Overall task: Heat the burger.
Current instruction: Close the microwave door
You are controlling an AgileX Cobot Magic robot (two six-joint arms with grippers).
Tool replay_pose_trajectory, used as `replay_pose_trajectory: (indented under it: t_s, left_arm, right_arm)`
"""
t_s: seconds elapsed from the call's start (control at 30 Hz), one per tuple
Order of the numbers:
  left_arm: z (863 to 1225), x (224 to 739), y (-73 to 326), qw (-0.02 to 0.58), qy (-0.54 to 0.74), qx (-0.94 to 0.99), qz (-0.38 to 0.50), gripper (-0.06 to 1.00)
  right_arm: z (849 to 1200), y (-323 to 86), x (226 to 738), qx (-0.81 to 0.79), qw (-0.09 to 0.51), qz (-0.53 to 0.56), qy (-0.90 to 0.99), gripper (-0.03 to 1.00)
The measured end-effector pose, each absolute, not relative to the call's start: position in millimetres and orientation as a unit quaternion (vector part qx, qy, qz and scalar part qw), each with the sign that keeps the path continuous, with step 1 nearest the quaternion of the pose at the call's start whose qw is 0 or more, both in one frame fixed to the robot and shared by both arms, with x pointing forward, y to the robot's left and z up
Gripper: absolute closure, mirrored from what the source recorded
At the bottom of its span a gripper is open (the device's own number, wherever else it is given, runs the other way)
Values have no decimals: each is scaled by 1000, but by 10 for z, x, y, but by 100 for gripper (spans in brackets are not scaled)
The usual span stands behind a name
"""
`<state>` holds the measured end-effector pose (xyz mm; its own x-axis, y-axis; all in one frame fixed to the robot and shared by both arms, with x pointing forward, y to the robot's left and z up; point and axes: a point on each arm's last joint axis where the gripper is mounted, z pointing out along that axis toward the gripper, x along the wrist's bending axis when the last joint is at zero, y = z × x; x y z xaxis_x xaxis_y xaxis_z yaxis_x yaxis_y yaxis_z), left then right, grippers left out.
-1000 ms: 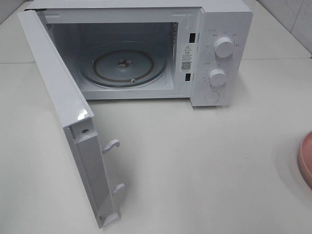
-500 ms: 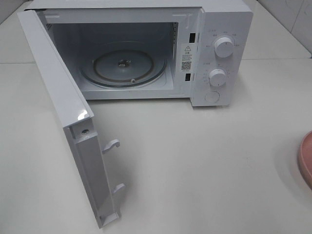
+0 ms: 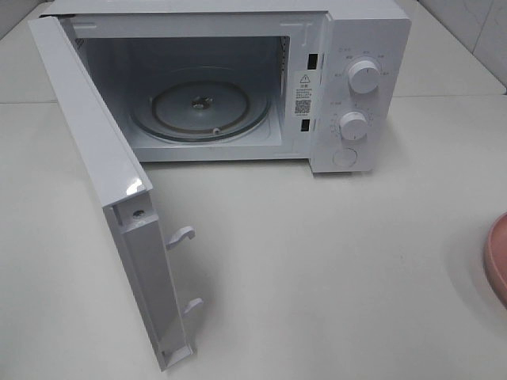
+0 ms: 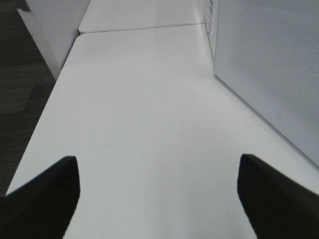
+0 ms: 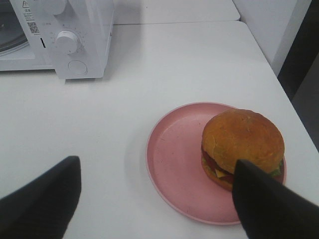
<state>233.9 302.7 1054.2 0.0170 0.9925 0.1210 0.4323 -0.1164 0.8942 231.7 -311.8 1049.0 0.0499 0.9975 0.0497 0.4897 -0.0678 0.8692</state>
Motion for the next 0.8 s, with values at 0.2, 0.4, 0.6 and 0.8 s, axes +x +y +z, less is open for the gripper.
replay_pose_trajectory:
  t_s: [0.2, 0.4, 0.6, 0.8]
  left_arm:
    - [10542, 2339, 3027, 343, 570, 625, 409, 15]
    - [10542, 2339, 3027, 343, 570, 625, 409, 15]
    - [10542, 2339, 3027, 343, 570, 625, 409, 15]
    - [10542, 2339, 3027, 343, 570, 625, 409, 15]
  right_arm:
    - [10490, -3118, 2317, 634, 350, 363, 586, 21]
    - [10490, -3118, 2317, 634, 350, 363, 586, 21]
    - [10490, -3118, 2317, 634, 350, 363, 586, 21]
    - [10490, -3118, 2317, 634, 350, 363, 586, 21]
